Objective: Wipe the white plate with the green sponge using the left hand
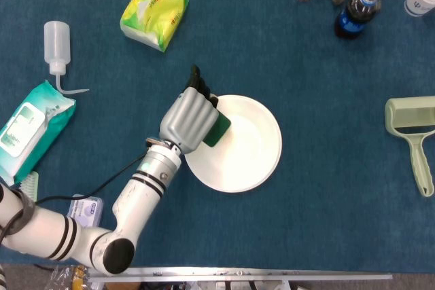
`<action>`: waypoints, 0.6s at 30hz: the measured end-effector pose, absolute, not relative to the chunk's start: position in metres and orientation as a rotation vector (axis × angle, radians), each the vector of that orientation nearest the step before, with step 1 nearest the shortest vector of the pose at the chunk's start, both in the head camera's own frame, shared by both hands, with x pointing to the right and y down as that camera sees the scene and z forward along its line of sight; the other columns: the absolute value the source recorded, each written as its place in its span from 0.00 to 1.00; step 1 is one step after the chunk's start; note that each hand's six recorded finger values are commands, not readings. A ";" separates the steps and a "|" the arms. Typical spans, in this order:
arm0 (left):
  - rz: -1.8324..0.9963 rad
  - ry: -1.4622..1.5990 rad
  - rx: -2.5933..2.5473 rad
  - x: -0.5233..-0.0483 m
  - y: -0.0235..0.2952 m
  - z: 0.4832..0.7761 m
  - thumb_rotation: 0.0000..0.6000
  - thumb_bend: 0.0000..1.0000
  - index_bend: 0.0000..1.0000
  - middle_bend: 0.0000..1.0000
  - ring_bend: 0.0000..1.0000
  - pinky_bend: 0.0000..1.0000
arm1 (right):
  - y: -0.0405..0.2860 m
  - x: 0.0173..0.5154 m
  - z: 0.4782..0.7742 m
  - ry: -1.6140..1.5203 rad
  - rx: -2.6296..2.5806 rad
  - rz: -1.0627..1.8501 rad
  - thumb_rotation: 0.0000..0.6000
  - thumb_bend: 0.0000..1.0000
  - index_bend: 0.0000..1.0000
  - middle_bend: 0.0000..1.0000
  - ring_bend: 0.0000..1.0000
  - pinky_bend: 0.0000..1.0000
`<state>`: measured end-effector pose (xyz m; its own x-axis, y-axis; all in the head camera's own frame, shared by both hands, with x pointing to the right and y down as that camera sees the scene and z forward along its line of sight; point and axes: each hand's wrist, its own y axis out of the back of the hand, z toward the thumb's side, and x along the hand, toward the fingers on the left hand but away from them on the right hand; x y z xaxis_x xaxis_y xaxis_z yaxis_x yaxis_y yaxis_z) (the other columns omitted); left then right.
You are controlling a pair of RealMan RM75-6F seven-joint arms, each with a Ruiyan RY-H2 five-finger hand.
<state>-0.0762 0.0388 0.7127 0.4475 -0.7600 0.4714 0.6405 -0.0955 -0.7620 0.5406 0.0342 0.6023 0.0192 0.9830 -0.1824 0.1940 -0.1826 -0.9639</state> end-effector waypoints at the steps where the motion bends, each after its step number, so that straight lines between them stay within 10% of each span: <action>1: -1.176 0.127 -1.193 -0.075 0.041 0.711 1.00 0.27 0.45 0.38 0.25 0.12 | 0.034 0.541 0.602 -1.261 -1.495 1.244 0.98 0.32 0.30 0.31 0.21 0.40; 18: -1.155 0.021 -1.214 -0.076 0.073 0.725 1.00 0.27 0.45 0.38 0.25 0.12 | 0.037 0.542 0.602 -1.262 -1.490 1.249 0.98 0.32 0.30 0.32 0.21 0.40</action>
